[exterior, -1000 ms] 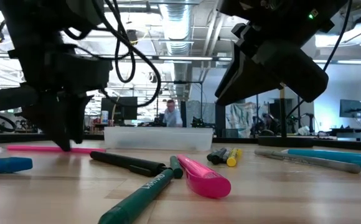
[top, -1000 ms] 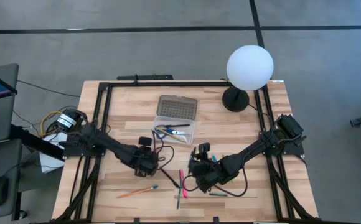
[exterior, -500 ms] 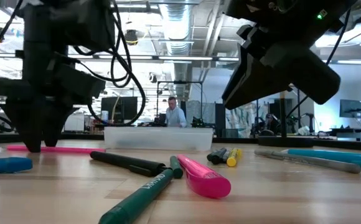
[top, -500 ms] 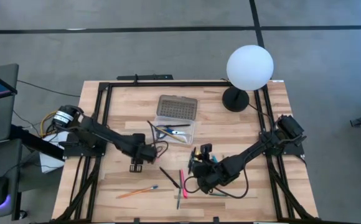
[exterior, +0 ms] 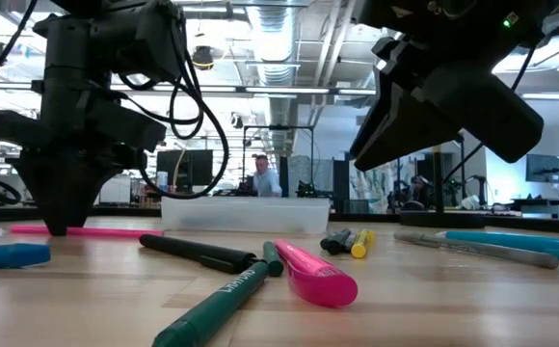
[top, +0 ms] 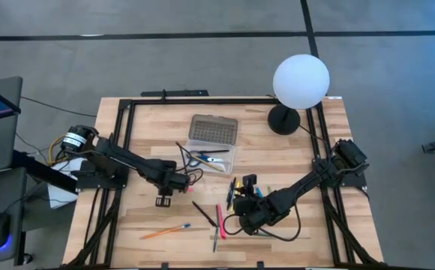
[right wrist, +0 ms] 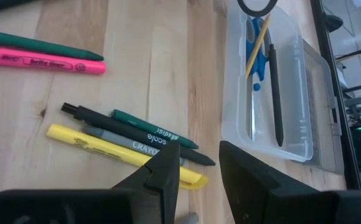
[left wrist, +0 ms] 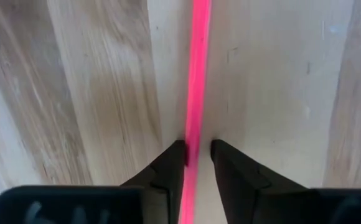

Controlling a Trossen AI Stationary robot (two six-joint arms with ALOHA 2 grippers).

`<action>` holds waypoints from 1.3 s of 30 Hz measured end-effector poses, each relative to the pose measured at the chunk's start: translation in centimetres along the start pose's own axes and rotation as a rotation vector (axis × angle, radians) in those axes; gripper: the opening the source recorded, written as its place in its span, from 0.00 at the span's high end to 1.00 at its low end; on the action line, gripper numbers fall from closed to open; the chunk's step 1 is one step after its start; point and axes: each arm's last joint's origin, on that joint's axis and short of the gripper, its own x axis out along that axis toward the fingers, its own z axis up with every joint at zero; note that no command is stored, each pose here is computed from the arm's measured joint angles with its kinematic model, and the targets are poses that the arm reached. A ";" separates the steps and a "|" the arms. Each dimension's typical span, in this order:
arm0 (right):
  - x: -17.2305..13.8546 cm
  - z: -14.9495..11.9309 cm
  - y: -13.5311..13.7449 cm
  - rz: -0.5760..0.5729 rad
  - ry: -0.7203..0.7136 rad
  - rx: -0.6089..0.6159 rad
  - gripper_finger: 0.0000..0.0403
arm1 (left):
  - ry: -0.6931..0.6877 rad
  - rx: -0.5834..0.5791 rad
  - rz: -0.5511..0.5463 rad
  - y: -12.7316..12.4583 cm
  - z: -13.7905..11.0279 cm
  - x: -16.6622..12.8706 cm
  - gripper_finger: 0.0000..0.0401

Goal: Pick & place school supplies into a supply box
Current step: Put the pink pencil into the gray supply box

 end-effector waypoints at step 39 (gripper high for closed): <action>0.0 0.0 0.0 0.001 0.000 0.007 0.73 | -0.101 0.191 0.117 -2.3 1.7 -1.3 1.00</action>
